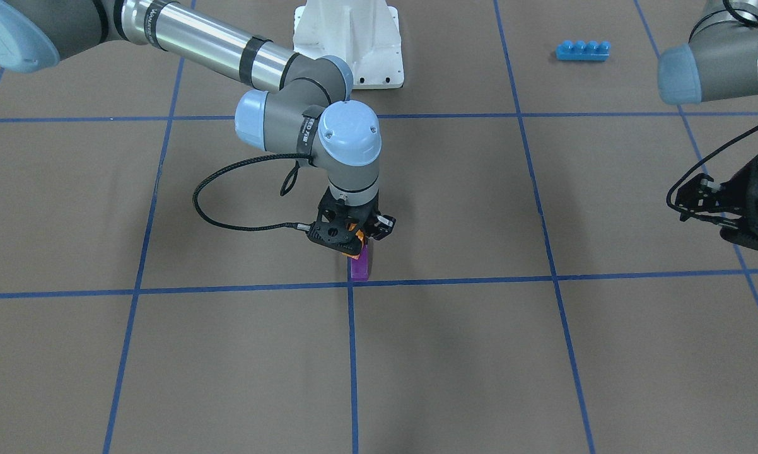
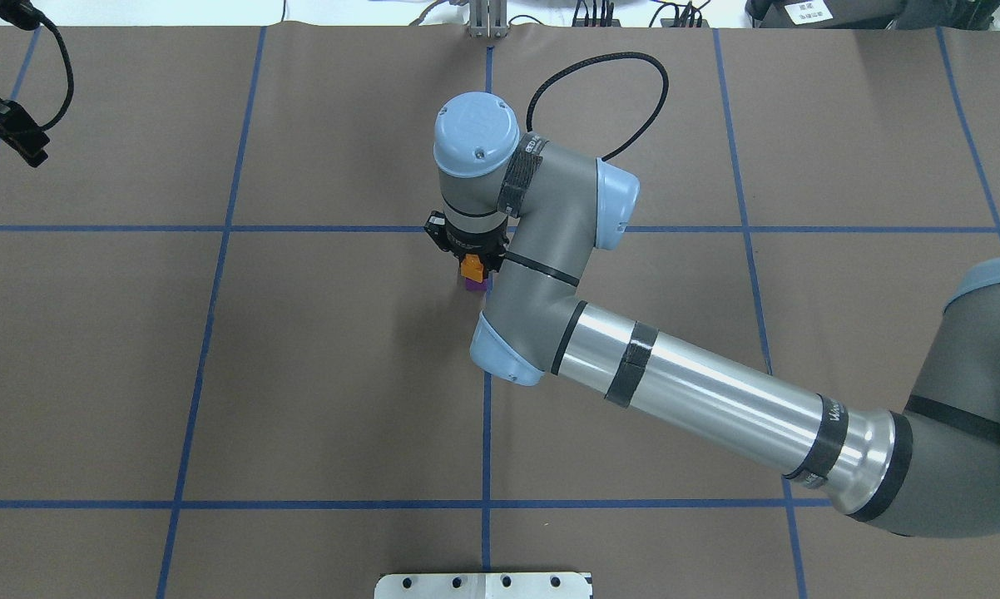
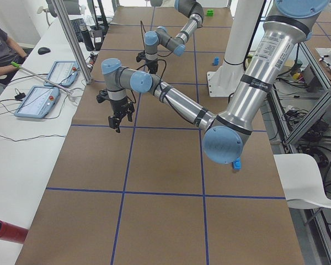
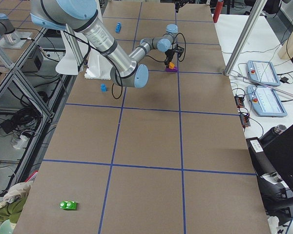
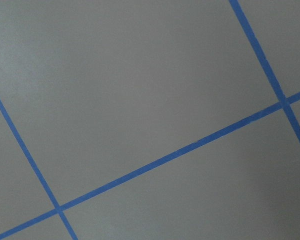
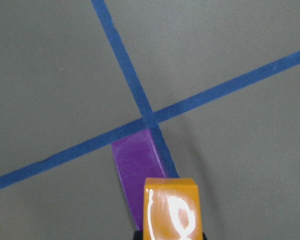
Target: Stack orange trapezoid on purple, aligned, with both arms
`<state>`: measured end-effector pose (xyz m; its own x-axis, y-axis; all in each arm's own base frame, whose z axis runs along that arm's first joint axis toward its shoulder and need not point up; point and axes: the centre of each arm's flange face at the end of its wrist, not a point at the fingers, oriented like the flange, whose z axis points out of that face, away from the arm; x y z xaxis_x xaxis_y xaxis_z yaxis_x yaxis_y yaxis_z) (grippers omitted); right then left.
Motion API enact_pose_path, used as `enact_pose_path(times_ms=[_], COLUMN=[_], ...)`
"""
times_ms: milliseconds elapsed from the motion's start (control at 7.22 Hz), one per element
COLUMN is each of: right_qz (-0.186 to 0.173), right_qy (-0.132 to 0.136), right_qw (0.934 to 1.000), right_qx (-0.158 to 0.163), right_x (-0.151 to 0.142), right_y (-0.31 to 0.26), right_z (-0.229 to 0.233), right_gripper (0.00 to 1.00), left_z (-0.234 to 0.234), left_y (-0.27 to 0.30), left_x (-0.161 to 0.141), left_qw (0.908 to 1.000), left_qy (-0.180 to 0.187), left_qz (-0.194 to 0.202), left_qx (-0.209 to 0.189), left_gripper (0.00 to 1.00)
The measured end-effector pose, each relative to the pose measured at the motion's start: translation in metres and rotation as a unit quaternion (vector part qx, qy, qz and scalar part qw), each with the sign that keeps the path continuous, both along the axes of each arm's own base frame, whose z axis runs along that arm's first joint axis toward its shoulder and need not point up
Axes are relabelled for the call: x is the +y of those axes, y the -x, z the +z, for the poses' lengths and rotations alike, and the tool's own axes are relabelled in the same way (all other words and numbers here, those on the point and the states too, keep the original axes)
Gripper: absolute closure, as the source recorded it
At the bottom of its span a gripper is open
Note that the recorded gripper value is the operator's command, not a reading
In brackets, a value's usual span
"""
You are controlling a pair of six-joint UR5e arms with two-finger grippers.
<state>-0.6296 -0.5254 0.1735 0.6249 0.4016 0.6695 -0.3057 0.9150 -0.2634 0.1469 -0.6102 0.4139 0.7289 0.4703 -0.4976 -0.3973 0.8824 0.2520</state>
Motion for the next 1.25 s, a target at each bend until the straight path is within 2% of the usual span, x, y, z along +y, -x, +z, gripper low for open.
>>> enact_pose_path(times_ms=[139, 693, 970, 1108, 1247], right_qz=[0.003, 0.012, 0.017, 0.003, -0.022], right_qy=[-0.001, -0.003, 0.002, -0.012, -0.042], right_qw=[1.0000, 0.9998, 0.9993, 0.9994, 0.9987], right_qx=[-0.002, -0.015, -0.033, -0.032, -0.019], right_x=[-0.003, -0.019, -0.056, -0.074, -0.086], right_y=[-0.003, -0.023, -0.085, -0.131, -0.181], right_z=[-0.003, -0.018, -0.031, -0.026, 0.001], right_gripper=[0.00, 0.00, 0.00, 0.00, 0.00], left_z=[0.000, -0.002, 0.006, 0.022, 0.044], left_y=[0.000, 0.000, 0.006, 0.012, 0.019], left_x=[0.000, 0.001, 0.010, 0.022, 0.034], left_qw=[1.0000, 1.0000, 0.9998, 0.9994, 0.9987], left_qy=[0.000, -0.003, -0.018, -0.033, -0.049], left_qz=[0.000, 0.002, 0.003, 0.002, 0.000], left_qx=[0.000, 0.001, 0.006, 0.012, 0.018], left_gripper=[0.00, 0.00, 0.00, 0.00, 0.00])
